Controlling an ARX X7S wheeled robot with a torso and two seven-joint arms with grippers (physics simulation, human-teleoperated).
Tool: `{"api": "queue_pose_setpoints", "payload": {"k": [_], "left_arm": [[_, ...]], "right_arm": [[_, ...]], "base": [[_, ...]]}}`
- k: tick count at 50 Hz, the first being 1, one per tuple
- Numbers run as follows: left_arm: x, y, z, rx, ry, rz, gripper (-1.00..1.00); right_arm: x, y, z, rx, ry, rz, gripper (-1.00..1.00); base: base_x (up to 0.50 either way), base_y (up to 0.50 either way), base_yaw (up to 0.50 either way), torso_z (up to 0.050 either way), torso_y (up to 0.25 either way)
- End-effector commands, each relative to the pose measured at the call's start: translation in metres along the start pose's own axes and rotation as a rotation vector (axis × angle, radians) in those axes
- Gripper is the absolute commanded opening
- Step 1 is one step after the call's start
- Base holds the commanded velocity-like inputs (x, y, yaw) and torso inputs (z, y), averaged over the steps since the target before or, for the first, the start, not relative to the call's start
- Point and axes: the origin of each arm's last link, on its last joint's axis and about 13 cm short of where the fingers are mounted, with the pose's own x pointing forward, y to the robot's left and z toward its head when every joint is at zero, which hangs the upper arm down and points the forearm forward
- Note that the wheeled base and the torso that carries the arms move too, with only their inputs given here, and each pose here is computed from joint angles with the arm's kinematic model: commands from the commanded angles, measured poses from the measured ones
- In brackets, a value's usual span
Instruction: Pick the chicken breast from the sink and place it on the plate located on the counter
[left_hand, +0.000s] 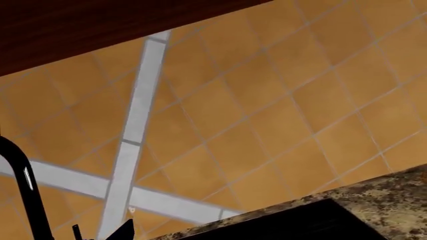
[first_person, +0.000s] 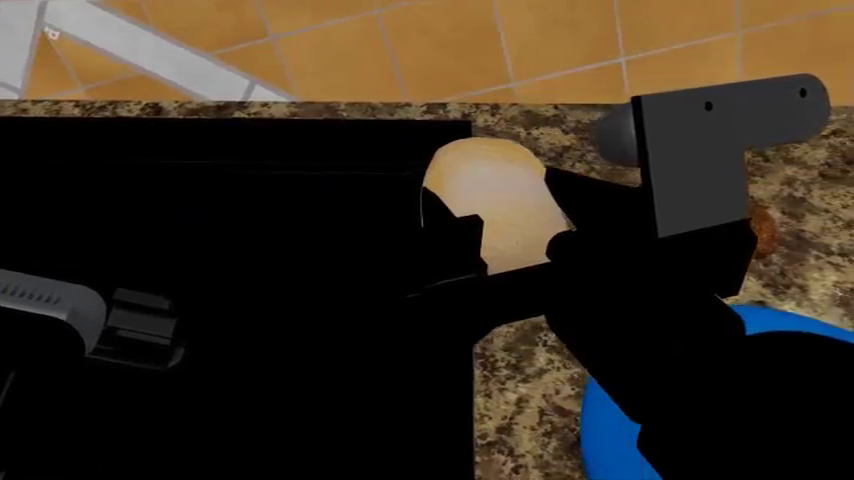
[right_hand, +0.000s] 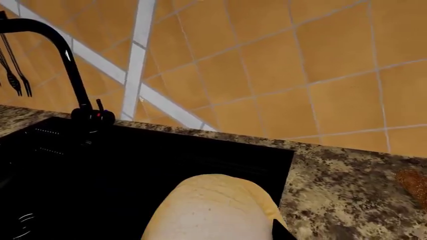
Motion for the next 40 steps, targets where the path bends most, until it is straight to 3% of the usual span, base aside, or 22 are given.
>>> {"api": "queue_pose_setpoints", "payload": {"k": [1, 11, 40], "left_arm": [[0.0004, 0.0003, 0.0014, -0.001, 0.000, -0.001, 1.00], [0.0017, -0.0002, 0.0024, -0.002, 0.000, -0.003, 1.00], [-0.0013, 0.0000, -0.0011, -0.013, 0.004, 0.012, 1.00]], "right_arm": [[-0.0009, -0.0012, 0.0018, -0.020, -0.010, 0.000, -1.00], [-0.0008, -0.0018, 0.0026, -0.017, -0.011, -0.002, -1.00], [-0.0019, -0.0012, 0.0035, -0.020, -0.005, -0.001, -1.00]], "base": [[0.00, -0.24, 0.00, 0.000, 0.000], [0.00, -0.24, 0.00, 0.000, 0.001], [0.00, 0.00, 0.00, 0.000, 0.000]]}}
